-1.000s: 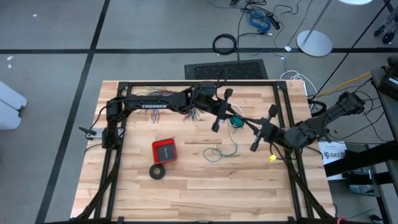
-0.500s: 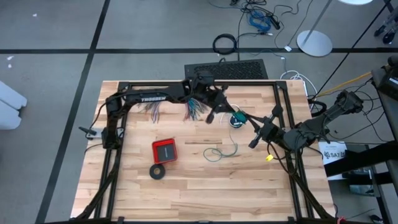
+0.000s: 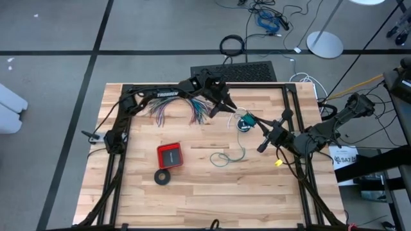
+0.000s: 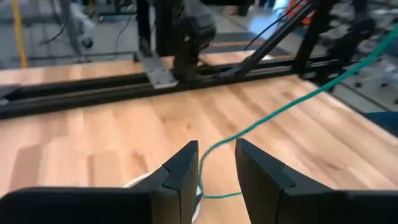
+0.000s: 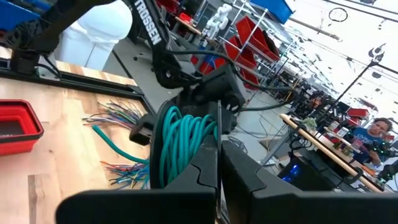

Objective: Coil cords
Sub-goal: Coil the green wire onto the spool

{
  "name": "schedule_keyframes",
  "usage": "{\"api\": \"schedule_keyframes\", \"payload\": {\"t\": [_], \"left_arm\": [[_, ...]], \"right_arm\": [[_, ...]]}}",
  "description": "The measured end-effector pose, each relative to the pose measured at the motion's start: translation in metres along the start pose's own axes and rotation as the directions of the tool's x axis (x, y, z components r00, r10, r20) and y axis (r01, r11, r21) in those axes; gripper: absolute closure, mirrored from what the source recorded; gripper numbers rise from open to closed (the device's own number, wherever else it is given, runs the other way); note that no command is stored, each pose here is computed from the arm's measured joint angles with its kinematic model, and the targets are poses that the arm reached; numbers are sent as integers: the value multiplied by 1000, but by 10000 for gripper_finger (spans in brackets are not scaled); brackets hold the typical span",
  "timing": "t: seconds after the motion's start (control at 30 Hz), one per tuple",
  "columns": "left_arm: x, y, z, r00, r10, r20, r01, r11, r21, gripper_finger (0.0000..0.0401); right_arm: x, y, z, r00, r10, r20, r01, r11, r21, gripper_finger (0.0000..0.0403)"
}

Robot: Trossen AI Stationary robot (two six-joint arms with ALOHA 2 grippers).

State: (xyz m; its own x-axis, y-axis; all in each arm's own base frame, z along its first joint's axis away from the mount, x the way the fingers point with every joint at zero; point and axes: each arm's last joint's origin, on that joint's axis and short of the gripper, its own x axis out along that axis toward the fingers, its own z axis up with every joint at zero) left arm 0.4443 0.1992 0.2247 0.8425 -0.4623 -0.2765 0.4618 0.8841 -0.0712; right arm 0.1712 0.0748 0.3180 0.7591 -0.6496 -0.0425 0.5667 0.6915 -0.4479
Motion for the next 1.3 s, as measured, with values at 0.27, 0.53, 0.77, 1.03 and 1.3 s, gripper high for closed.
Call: {"api": "schedule_keyframes", "payload": {"t": [0.27,0.53,0.77,1.03,1.3], "left_arm": [[20,-16,-14,996,-84,3,84,996,39,288],[51,-37,-9,991,115,66,-122,988,99,288],[57,-41,-13,973,223,53,-226,972,64,288],[59,-43,-15,959,282,19,-282,960,-6,288],[68,-50,-13,942,335,7,-335,942,11,288]], "right_arm": [[-1,-4,0,1000,-22,-5,22,1000,0,403],[-2,-7,0,998,-65,-17,65,998,12,403],[-2,-8,0,998,-67,-18,67,998,14,403],[-2,-8,0,998,-67,-18,67,998,20,403],[-2,-8,0,998,-67,-18,67,998,21,403]]}}
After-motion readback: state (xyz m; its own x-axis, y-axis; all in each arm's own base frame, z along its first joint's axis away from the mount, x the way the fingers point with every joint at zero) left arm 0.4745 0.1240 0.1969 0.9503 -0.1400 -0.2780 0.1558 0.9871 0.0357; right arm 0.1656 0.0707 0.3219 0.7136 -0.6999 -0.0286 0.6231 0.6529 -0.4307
